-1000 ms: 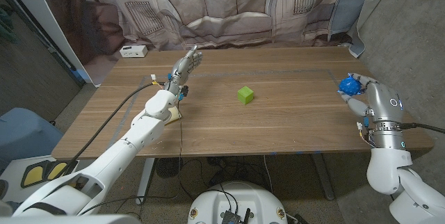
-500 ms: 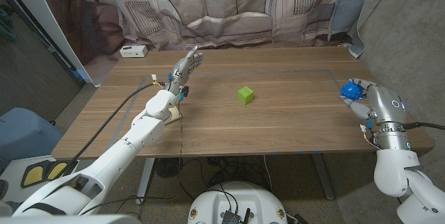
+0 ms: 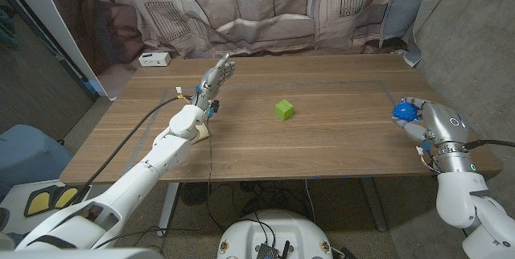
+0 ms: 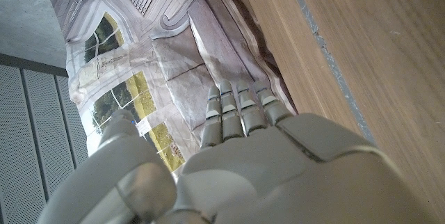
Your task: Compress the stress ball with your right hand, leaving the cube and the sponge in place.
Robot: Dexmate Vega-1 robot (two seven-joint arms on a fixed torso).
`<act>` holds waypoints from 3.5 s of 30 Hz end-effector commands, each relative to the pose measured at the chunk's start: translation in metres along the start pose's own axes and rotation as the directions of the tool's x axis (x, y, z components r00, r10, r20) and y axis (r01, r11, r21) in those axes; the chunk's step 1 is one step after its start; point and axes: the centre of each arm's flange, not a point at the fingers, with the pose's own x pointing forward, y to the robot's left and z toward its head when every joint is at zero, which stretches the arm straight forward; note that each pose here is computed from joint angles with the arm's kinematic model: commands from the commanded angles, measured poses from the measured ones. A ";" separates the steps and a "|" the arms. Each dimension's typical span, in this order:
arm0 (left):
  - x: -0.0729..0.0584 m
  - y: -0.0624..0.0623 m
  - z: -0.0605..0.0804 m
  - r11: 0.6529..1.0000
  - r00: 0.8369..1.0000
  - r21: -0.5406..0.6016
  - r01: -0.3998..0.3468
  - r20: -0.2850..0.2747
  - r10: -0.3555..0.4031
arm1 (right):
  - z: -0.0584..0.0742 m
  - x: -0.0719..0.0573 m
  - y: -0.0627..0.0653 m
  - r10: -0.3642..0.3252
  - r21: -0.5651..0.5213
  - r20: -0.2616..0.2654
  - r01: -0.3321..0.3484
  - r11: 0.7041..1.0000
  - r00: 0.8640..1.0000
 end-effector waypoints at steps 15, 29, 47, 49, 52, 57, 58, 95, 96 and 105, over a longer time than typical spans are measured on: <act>0.000 -0.004 0.003 1.000 1.000 -0.001 0.000 0.011 0.000 | -0.003 0.012 0.010 0.216 0.017 -0.079 -0.216 0.976 0.973; -0.001 -0.006 0.004 1.000 1.000 -0.003 0.002 0.014 -0.002 | 0.001 0.025 0.003 0.337 0.016 -0.098 -0.338 0.941 0.936; -0.003 -0.005 0.005 1.000 1.000 -0.002 -0.002 0.018 0.002 | 0.002 0.040 0.008 0.484 0.029 -0.145 -0.486 0.874 0.863; -0.003 -0.005 0.005 1.000 1.000 -0.001 -0.002 0.018 0.002 | 0.001 0.040 0.010 0.479 0.024 -0.150 -0.481 0.877 0.865; -0.003 -0.005 0.005 1.000 1.000 -0.001 0.000 0.020 0.000 | -0.004 0.041 0.014 0.476 0.032 -0.157 -0.477 0.878 0.865; -0.003 -0.005 0.005 1.000 1.000 -0.002 -0.001 0.023 0.001 | -0.011 0.042 0.022 0.479 0.040 -0.172 -0.480 0.876 0.861; -0.004 -0.005 0.006 1.000 1.000 -0.002 -0.001 0.024 0.001 | -0.012 0.042 0.023 0.483 0.039 -0.173 -0.484 0.874 0.858; -0.004 -0.005 0.006 1.000 1.000 0.000 -0.002 0.012 0.002 | -0.021 0.046 0.061 0.510 0.025 -0.168 -0.513 0.858 0.844; -0.004 -0.005 0.006 1.000 1.000 0.003 -0.003 0.012 0.003 | -0.021 0.046 0.061 0.511 0.027 -0.169 -0.515 0.857 0.843; -0.005 -0.005 0.007 1.000 1.000 0.003 -0.002 0.005 0.002 | -0.024 0.046 0.068 0.514 0.009 -0.175 -0.520 0.854 0.840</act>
